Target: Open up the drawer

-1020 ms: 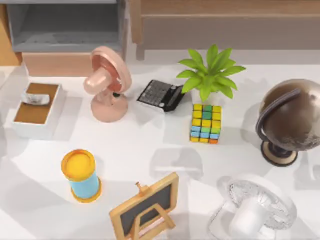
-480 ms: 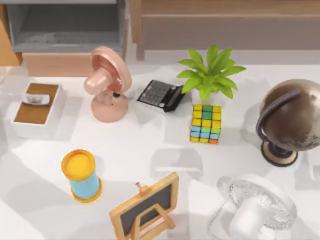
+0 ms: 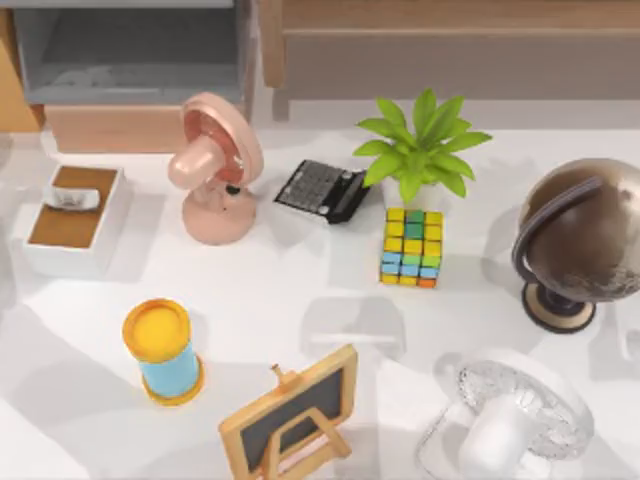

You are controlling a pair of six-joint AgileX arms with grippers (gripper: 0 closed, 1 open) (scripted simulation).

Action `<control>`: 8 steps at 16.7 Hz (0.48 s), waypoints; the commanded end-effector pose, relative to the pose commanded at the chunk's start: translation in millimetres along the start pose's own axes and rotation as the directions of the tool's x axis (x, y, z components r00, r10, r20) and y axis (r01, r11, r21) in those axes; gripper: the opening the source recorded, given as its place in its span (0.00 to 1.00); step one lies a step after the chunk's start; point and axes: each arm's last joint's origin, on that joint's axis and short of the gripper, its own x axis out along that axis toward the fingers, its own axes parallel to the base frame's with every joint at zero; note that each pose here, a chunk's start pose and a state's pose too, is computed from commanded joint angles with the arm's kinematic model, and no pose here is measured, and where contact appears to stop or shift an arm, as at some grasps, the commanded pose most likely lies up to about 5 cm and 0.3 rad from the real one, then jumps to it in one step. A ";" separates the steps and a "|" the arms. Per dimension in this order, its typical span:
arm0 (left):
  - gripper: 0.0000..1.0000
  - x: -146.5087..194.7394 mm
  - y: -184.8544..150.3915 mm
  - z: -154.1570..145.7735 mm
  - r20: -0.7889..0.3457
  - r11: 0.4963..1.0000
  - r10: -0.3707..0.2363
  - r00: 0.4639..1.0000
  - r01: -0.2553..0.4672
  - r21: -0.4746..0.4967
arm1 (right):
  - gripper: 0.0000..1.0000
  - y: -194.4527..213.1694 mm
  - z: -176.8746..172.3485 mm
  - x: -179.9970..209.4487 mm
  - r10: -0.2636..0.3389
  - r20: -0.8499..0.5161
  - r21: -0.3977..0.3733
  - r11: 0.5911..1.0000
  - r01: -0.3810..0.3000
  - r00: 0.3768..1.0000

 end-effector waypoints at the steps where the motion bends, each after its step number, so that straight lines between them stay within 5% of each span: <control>1: 0.25 0.0 0.0 0.0 0.000 1.000 0.000 1.000 0.000 0.000 | 1.00 0.0 0.0 0.0 0.000 0.000 0.000 1.000 0.000 1.000; 4: 0.02 0.0 0.0 0.0 0.000 1.000 0.000 1.000 0.000 0.000 | 1.00 0.0 0.0 0.0 0.000 0.000 0.000 1.000 0.000 1.000; 8: 0.00 0.0 0.0 0.0 0.000 1.000 0.000 1.000 0.000 0.000 | 1.00 0.0 0.0 0.0 0.000 0.000 0.000 1.000 0.000 1.000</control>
